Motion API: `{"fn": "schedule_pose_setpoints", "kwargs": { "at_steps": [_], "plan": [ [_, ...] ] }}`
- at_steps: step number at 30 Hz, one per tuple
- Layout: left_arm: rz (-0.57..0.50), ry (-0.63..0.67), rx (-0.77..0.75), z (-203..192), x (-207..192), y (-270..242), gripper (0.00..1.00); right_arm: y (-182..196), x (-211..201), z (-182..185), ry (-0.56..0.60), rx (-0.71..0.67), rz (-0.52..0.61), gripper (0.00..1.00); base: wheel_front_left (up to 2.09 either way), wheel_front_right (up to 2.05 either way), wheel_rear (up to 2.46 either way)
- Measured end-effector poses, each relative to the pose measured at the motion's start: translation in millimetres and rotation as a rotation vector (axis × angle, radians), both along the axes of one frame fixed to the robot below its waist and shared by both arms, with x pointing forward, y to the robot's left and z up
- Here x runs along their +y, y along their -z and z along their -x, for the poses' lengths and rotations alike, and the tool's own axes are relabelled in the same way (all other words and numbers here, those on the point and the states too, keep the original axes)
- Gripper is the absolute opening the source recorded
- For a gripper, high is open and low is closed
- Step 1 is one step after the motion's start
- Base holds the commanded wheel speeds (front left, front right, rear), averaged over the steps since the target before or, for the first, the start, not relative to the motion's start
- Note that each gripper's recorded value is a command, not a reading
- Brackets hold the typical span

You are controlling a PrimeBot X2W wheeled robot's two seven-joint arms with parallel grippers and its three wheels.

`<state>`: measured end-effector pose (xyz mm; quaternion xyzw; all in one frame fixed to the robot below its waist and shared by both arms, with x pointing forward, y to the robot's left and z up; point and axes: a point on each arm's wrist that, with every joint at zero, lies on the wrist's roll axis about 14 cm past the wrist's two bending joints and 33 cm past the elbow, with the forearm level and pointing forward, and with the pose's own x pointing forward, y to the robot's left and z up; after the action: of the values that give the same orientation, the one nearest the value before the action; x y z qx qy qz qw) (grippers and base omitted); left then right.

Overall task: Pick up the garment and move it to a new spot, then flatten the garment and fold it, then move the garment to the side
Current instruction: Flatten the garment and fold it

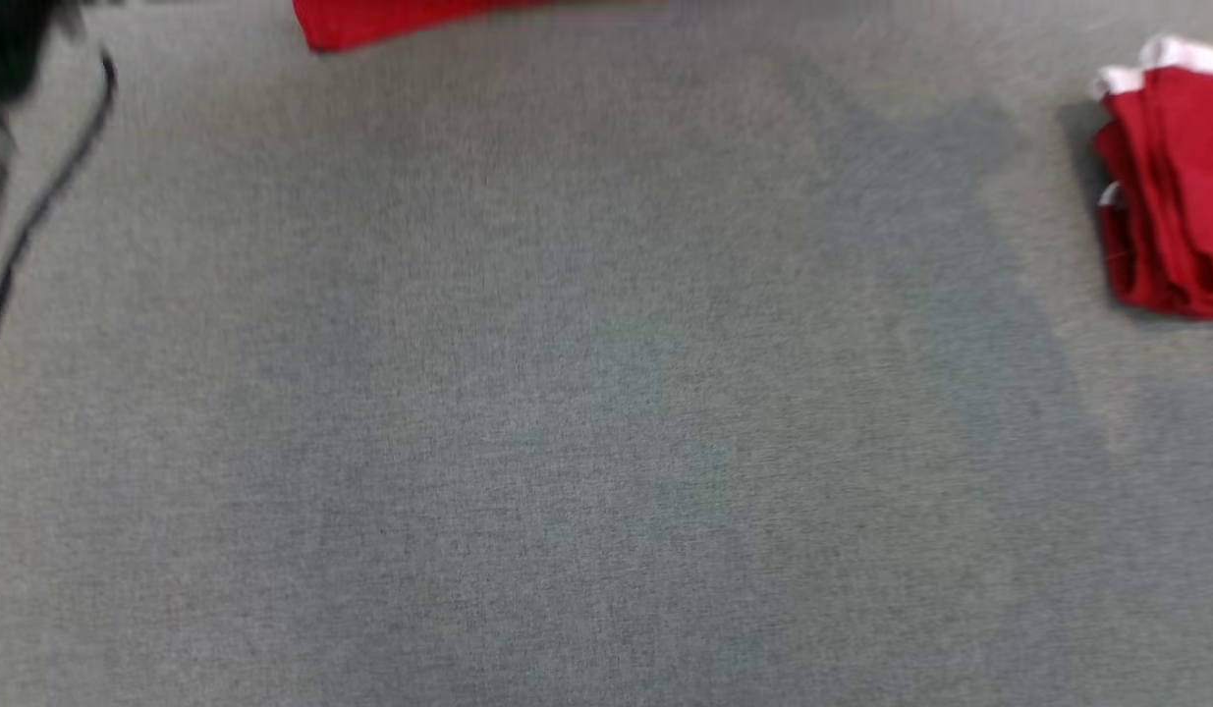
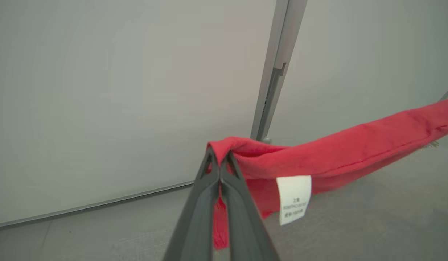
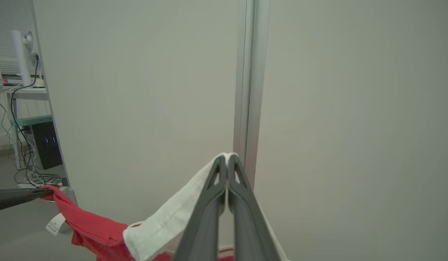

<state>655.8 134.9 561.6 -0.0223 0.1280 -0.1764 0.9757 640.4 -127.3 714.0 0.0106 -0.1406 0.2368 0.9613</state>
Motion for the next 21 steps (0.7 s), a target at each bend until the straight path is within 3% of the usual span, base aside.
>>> {"fn": "schedule_pose_setpoints", "kwargs": {
  "at_steps": [8, 21],
  "plan": [
    [0.036, 0.035, 0.185, 77, -1, 35, 0.0, 49, -25, 73, -0.003, 0.17, 0.081, 0.0, 0.0, 0.0, 0.0],
    [-0.001, 0.17, 0.399, 226, -5, 79, 0.0, 149, -61, 213, -0.018, 0.499, 0.078, 0.0, 0.0, 0.0, 0.0]
  ]
}}
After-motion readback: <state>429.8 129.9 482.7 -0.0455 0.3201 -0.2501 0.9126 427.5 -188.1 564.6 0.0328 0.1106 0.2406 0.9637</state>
